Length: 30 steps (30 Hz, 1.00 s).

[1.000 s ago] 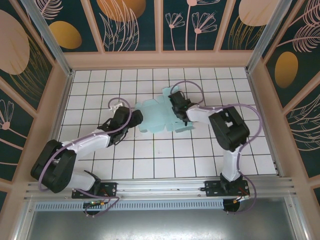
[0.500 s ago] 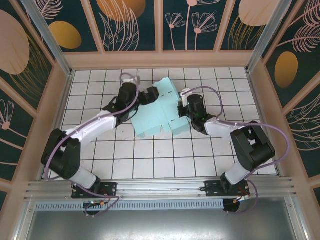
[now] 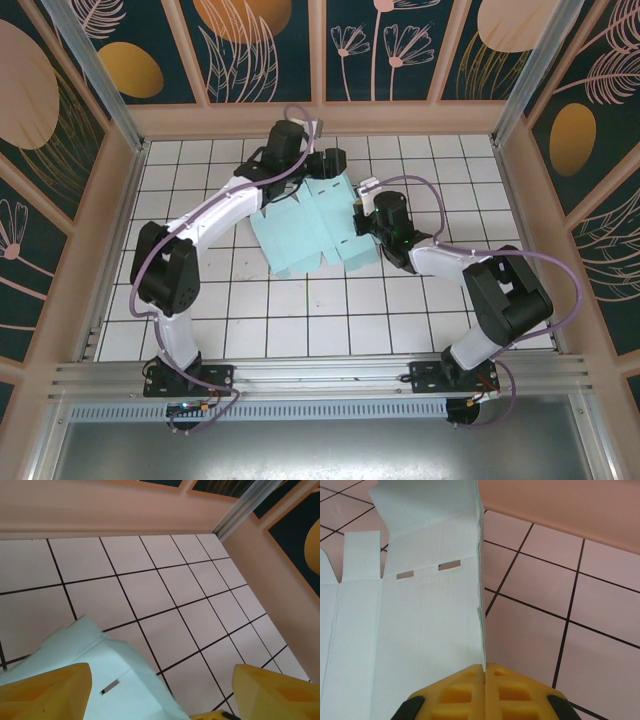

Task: Fold the paper box

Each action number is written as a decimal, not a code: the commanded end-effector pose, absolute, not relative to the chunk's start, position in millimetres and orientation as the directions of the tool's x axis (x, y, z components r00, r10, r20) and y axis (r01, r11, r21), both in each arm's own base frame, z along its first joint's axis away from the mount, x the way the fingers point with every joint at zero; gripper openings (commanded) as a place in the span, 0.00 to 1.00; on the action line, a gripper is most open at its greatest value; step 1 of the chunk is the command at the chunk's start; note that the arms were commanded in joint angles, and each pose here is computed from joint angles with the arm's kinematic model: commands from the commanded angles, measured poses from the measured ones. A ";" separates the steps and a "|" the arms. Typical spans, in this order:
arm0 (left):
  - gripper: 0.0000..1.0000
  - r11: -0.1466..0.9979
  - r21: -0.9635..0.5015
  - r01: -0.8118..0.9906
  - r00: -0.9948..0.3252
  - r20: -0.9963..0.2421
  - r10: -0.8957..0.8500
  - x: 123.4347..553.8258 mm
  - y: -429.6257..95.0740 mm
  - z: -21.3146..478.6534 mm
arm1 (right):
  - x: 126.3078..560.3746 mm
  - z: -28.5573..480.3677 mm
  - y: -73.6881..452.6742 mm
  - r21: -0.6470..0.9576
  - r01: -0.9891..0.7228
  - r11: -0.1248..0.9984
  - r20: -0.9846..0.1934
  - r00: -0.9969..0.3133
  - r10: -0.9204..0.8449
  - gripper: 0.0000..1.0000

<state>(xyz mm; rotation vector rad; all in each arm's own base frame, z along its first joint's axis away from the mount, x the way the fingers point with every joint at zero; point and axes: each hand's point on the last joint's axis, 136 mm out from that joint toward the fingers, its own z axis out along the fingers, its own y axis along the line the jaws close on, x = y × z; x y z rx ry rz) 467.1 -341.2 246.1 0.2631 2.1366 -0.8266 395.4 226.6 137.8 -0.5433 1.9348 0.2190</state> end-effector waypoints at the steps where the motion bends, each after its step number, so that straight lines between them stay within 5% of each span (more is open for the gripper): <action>1: 0.70 0.757 -0.418 0.502 -0.637 -0.771 -0.004 469.3 -352.9 248.0 | 395.9 149.7 235.2 -0.126 -0.478 0.869 -0.910 -0.292 -0.293 0.00; 14: 0.72 0.760 -0.414 0.501 -0.749 -0.648 0.141 490.4 -381.8 198.3 | 391.4 143.8 243.7 -0.201 -0.479 0.854 -0.889 -0.278 -0.365 0.00; 30: 0.69 0.744 -0.489 0.456 -0.819 -0.556 0.137 444.9 -374.6 184.0 | 401.0 138.3 240.1 -0.226 -0.447 0.866 -0.875 -0.297 -0.382 0.00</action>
